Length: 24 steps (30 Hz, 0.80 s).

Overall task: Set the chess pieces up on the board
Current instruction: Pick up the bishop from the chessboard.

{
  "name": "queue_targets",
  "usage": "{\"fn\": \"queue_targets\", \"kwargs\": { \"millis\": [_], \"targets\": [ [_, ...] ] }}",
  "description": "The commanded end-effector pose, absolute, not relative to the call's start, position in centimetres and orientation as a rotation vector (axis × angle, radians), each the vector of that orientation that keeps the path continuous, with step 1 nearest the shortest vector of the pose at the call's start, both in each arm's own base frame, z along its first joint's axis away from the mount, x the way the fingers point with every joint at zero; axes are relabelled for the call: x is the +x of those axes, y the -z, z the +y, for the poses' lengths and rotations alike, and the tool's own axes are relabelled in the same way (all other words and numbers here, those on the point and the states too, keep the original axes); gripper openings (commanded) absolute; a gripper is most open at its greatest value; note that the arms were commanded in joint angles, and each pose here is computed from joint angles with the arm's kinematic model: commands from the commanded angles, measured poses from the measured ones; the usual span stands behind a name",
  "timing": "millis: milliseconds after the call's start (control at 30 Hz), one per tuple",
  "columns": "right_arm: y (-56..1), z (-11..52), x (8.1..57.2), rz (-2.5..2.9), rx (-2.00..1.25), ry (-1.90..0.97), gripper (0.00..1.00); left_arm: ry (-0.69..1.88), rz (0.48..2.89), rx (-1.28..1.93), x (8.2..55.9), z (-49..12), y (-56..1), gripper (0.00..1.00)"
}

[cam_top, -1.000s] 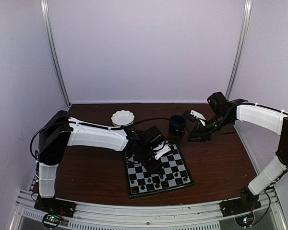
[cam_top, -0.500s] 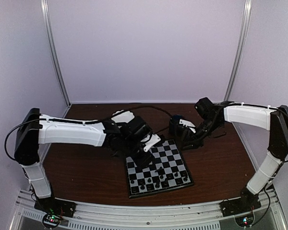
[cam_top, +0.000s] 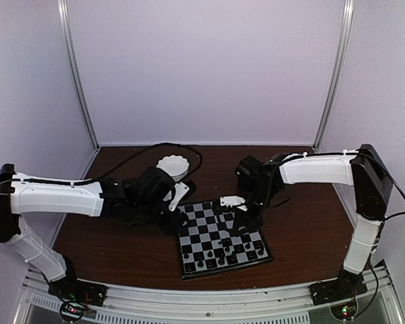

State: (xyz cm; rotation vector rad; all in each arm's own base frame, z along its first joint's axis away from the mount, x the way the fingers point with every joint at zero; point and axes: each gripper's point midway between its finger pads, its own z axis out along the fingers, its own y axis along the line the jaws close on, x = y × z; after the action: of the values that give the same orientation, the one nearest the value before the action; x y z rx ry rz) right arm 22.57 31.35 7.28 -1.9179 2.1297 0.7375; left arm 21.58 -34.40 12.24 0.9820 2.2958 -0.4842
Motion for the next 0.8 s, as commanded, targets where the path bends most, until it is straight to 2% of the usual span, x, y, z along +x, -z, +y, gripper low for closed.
{"fn": "queue_targets", "kwargs": {
  "millis": [0, 767],
  "targets": [
    [-6.8, 31.6, 22.7, 2.132, -1.959, -0.662, 0.36, 0.484, 2.220, 0.766, 23.9, -33.0, -14.9, 0.48],
    [-5.7, 33.6, 21.0, 2.132, -2.042, -0.670, 0.35, 0.461, 2.260, 0.733, 23.8, -32.1, -13.4, 0.47]
  ]
}}
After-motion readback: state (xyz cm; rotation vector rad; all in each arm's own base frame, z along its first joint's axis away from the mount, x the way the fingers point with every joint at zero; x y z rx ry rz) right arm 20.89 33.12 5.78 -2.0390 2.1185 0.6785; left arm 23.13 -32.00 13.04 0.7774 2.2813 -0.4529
